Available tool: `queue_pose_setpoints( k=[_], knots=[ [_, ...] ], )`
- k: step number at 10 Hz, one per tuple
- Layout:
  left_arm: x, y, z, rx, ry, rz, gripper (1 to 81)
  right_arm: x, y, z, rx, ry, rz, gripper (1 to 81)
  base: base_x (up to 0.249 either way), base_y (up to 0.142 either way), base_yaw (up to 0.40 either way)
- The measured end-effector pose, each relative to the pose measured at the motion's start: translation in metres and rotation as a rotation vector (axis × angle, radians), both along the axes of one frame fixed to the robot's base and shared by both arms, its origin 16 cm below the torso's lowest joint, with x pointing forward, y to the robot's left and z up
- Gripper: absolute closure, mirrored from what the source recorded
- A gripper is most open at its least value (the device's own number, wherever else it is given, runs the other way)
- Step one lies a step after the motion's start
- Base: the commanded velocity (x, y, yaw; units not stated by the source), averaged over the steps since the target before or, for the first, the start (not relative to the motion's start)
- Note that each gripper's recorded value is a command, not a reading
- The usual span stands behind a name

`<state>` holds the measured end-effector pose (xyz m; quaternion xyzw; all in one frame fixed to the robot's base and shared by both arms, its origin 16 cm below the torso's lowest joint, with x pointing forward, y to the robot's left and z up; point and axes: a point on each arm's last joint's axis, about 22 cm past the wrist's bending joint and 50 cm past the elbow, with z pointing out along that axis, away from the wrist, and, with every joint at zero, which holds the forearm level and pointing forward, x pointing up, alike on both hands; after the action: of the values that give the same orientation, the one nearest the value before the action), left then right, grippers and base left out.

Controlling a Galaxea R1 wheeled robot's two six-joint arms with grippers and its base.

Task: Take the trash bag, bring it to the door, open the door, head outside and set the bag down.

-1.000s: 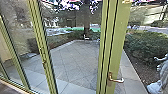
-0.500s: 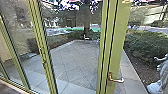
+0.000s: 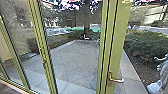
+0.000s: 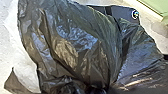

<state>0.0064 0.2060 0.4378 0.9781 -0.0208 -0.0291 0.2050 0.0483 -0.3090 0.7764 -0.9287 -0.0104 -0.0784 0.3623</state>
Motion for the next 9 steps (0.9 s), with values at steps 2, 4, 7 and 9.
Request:
queue_pose_setpoints(
  k=[2,4,7,9],
  knots=[
    [0.0,0.0,0.0,0.0,0.0,0.0,81.1,0.019,-0.006,0.02,-0.007,-0.043,0.001,1.0,0.0,0.0,0.0],
    [0.0,-0.003,0.0,-0.003,-0.001,0.0,81.1,0.034,-0.005,0.035,-0.008,-0.071,0.003,1.0,0.0,0.0,0.0],
    [0.001,-0.003,-0.001,-0.001,-0.002,0.001,81.1,0.069,-0.014,0.062,-0.037,-0.124,-0.002,1.0,0.0,0.0,0.0],
    [0.001,-0.007,-0.002,0.004,-0.002,0.001,81.1,0.099,-0.017,0.085,-0.061,-0.166,0.003,1.0,0.0,0.0,0.0]
  ],
)
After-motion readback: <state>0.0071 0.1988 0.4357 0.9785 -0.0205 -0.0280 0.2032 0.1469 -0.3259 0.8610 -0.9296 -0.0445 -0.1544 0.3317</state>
